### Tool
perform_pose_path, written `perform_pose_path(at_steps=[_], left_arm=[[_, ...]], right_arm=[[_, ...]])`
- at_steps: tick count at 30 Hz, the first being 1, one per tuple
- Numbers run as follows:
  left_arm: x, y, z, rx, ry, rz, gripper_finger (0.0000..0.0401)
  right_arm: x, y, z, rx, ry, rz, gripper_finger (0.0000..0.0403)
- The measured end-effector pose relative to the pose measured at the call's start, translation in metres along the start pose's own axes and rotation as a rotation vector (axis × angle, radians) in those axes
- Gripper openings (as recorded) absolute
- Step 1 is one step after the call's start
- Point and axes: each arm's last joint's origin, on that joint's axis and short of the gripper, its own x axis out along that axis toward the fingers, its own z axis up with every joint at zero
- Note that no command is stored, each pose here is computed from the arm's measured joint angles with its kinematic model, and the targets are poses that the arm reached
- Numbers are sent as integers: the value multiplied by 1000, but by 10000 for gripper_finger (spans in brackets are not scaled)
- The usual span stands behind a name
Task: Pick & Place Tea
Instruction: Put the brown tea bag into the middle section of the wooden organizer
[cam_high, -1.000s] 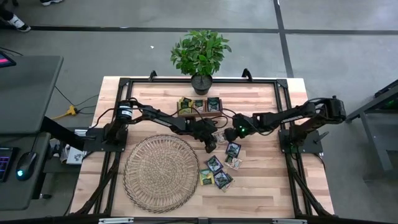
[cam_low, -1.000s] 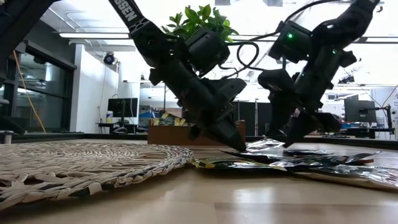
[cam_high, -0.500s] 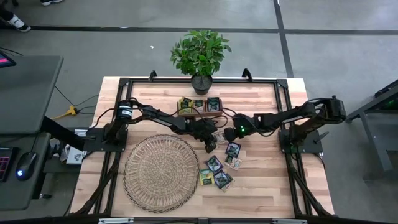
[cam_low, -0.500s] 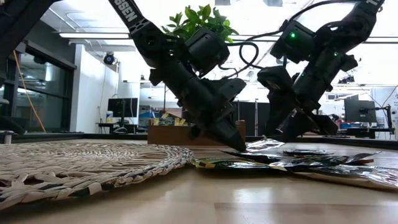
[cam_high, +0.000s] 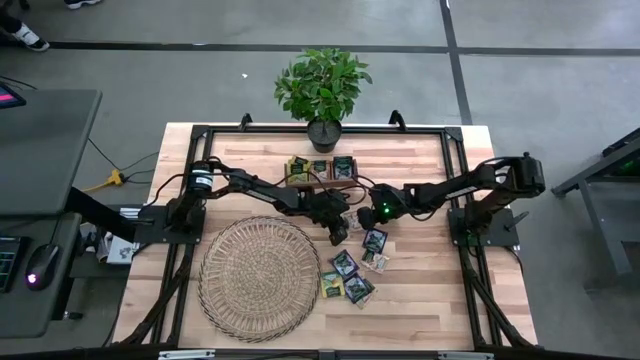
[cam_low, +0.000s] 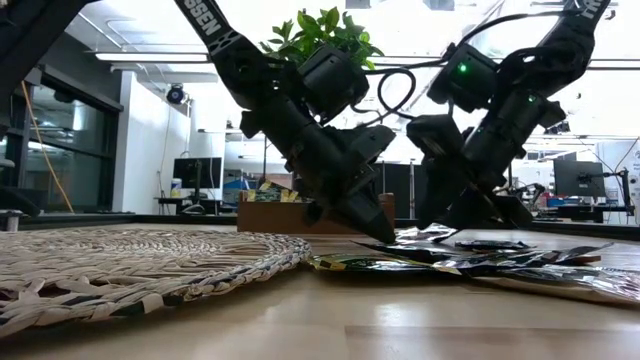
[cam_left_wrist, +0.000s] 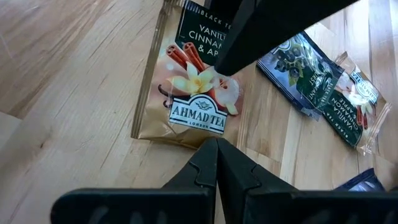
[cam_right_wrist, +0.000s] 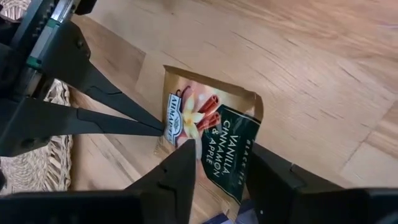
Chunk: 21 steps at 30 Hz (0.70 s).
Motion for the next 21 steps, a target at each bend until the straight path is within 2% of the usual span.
perform_pose_path(at_steps=[8,16,21], left_arm=[[0,0,0,-1,10,-19,1],[-1,-1,0,-3,42,-83,1],[-15,-2,5,-13,60,-107,1]], right_arm=[[0,-2,-1,-58,14,-7,9],[0,-2,-1,-79,15,-5,4],[0,-1,-1,-100,14,-5,2]])
